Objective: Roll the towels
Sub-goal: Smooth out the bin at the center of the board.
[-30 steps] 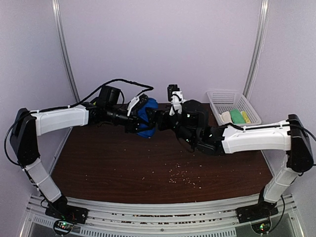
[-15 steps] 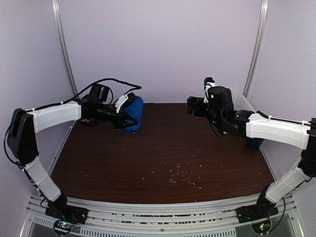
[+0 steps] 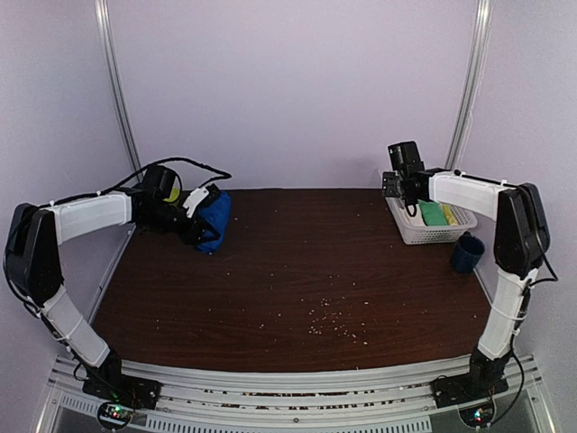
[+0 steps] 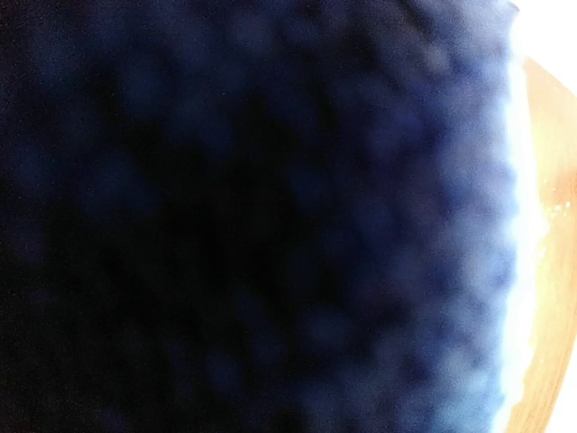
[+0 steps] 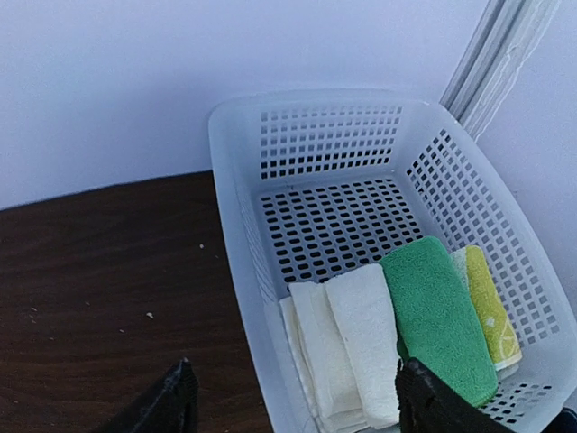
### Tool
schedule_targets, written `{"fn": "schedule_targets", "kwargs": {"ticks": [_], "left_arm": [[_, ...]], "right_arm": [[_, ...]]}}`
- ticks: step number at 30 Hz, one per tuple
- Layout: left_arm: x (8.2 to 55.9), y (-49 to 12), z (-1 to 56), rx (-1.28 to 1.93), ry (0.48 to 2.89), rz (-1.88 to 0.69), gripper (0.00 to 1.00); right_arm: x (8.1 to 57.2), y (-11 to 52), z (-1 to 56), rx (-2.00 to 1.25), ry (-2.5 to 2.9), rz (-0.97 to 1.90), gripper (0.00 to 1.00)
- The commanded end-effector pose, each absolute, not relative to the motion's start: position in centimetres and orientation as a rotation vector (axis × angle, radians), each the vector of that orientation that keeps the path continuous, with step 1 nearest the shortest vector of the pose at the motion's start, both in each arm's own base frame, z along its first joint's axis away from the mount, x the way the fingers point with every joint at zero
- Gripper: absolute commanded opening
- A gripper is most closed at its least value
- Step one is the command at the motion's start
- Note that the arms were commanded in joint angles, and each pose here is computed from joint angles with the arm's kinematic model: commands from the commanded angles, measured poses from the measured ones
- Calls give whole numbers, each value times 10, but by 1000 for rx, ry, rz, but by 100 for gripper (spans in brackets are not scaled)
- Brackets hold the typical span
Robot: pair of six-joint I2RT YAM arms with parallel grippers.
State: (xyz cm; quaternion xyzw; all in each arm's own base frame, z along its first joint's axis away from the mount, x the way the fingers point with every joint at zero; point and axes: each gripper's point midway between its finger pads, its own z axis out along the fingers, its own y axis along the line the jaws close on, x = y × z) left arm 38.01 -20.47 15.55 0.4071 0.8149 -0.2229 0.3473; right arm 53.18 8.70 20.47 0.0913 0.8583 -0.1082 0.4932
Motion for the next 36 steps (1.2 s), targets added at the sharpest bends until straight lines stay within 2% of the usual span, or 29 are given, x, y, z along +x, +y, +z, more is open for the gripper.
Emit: {"fn": "schedule_targets", "kwargs": {"ticks": [1, 9, 11, 21, 28, 36], "left_arm": [[384, -201, 175, 1063, 2045, -495, 0], [385, -199, 179, 1049, 2032, -479, 0], [385, -199, 179, 1043, 2028, -477, 0], [390, -196, 177, 1017, 2043, -455, 0], [392, -195, 177, 1005, 2050, -440, 0], [402, -185, 173, 957, 2082, -366, 0]], "right_arm": [[543, 80, 153, 161, 2236, -334, 73], [550, 72, 123, 161, 2294, -387, 68], [548, 74, 120, 153, 2303, -372, 64], [524, 127, 107, 3, 2391, -95, 51], [497, 202, 112, -176, 2393, 9, 53], [460, 323, 110, -369, 2379, 241, 57]]}}
